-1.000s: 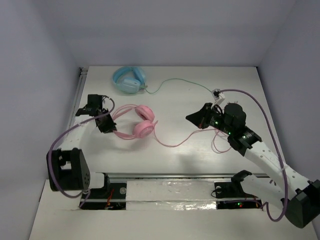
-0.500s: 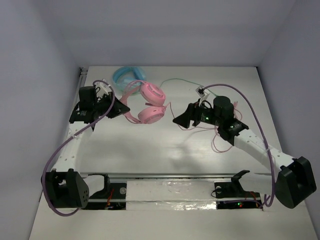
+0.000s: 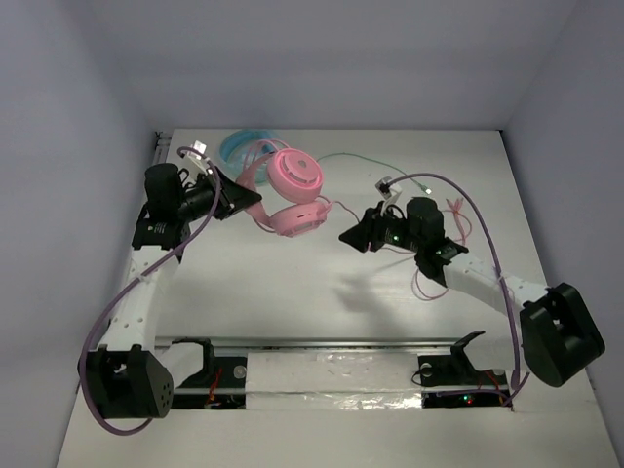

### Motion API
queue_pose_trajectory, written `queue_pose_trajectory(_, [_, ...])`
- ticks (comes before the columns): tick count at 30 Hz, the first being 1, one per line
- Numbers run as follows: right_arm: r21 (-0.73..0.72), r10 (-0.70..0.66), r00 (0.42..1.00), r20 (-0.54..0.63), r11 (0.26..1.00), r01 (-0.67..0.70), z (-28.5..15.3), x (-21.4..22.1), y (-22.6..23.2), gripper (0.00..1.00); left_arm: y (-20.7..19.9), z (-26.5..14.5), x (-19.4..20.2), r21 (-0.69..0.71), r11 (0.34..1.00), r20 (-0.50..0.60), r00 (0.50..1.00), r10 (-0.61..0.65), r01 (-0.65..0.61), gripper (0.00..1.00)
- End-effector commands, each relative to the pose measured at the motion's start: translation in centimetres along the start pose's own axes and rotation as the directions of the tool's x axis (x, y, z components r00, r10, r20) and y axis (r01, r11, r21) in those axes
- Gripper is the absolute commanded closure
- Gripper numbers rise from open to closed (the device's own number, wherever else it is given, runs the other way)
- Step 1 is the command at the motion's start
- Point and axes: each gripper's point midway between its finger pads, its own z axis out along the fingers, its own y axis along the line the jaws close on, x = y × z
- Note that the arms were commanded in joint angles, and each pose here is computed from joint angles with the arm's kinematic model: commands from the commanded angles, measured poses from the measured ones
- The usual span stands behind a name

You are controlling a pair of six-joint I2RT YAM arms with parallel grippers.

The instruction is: Wrap the headphones

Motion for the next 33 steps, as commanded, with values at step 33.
queue_pose_trajectory(33, [-0.026,0.115,0.980,0.163,0.993,-0.112,2.1,0.6,-1.8,0.24,-12.6,-4.7,-8.1,0.295,0.953,0.196,0.981,0.014,-0.072,1.00])
